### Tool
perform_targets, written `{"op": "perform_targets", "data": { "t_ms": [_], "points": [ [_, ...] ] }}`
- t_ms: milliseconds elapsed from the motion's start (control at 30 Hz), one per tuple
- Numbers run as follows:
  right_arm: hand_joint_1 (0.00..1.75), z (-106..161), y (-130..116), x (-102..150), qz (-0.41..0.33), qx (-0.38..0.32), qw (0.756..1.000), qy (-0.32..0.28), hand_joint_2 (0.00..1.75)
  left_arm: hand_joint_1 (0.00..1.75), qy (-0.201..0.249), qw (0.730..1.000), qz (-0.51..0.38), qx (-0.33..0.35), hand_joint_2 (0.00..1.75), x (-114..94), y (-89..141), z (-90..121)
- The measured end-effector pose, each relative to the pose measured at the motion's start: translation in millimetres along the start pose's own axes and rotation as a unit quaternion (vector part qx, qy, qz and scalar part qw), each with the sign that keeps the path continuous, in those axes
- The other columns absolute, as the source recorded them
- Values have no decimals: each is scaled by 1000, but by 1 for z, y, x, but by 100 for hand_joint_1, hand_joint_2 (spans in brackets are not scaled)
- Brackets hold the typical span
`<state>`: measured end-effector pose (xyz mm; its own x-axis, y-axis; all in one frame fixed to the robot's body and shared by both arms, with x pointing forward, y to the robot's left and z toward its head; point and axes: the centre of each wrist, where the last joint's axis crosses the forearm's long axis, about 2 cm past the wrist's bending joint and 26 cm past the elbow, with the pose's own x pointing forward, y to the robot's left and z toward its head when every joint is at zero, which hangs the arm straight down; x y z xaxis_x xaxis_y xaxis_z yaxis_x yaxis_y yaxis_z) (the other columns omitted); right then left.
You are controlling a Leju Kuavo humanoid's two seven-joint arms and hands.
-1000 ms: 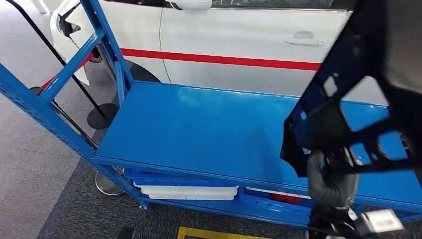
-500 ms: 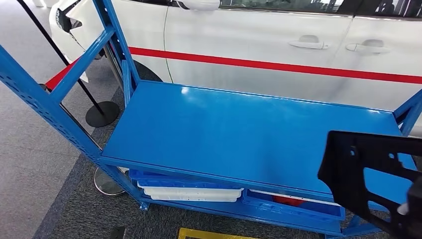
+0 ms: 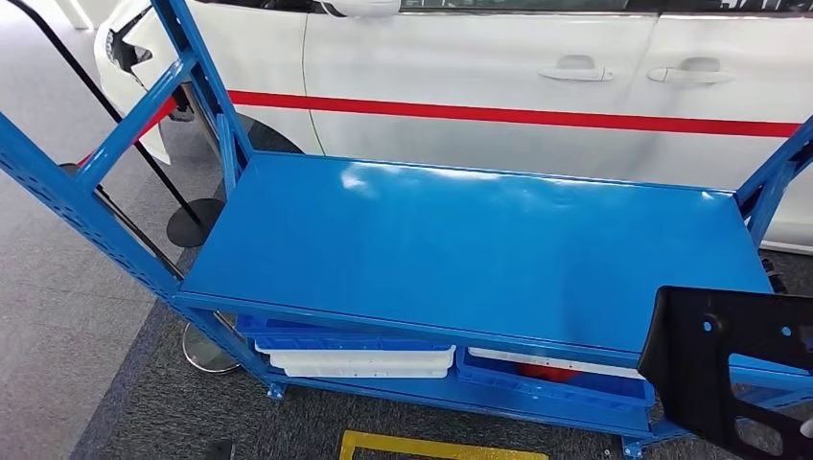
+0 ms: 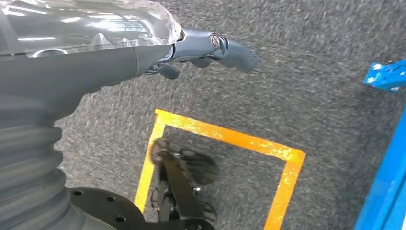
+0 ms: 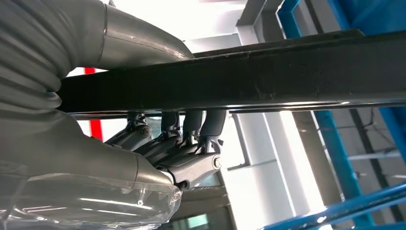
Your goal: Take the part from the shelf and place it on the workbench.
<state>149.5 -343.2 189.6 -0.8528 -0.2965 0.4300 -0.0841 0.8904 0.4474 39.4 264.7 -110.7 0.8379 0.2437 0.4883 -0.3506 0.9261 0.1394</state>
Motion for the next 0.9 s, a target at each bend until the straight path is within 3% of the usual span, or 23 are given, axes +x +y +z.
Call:
{"op": "perform_targets", "data": {
  "t_ms": [567, 900],
  "points": [
    [175, 27, -16, -1, -24, 1, 998, 57, 175, 0, 57, 997, 27, 52, 175, -1, -4, 2],
    [175, 41, -8, -3, -26, -15, 997, 77, 175, 0, 76, 993, 38, 78, 175, 1, -1, 1]
  ]
}}
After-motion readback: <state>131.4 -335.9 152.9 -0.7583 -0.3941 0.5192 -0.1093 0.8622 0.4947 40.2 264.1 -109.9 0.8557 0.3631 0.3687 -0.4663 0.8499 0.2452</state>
